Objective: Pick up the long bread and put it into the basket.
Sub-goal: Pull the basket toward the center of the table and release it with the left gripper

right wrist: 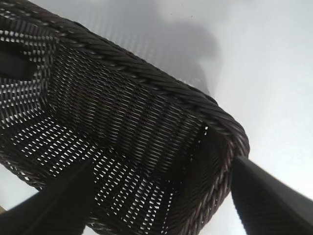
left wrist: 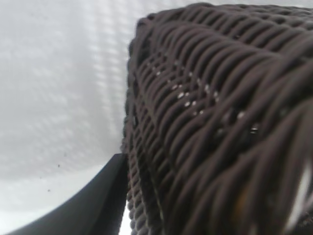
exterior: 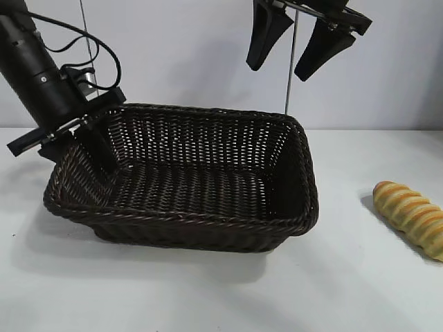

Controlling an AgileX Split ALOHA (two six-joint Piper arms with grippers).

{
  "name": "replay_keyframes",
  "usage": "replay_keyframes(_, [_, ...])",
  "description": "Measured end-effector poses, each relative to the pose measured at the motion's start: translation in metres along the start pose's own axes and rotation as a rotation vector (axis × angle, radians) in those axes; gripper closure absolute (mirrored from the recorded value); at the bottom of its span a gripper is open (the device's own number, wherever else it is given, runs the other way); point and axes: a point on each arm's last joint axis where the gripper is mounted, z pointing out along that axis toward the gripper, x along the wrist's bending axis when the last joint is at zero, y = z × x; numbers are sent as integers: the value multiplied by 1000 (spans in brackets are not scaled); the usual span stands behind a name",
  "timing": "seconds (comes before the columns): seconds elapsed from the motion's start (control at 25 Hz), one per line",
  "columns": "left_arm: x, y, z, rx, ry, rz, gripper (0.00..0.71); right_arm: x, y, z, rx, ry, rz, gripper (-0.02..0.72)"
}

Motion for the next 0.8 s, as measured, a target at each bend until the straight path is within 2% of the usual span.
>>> replay_keyframes(0.2, [7, 1, -4, -9, 0, -17, 421, 0, 0, 0, 0, 0, 0, 146])
replay_keyframes(0.4, [8, 1, -4, -9, 2, -16, 421, 0, 0, 0, 1, 0, 1, 146])
replay_keyframes(0.48, [8, 1, -4, -9, 2, -16, 373, 0, 0, 0, 2, 0, 1, 146])
replay_keyframes(0.64, [7, 1, -4, -10, 2, -16, 203, 0, 0, 0, 2, 0, 1, 146])
replay_keyframes(0.8, [7, 2, -5, -13, 2, -16, 158, 0, 0, 0, 2, 0, 1, 146])
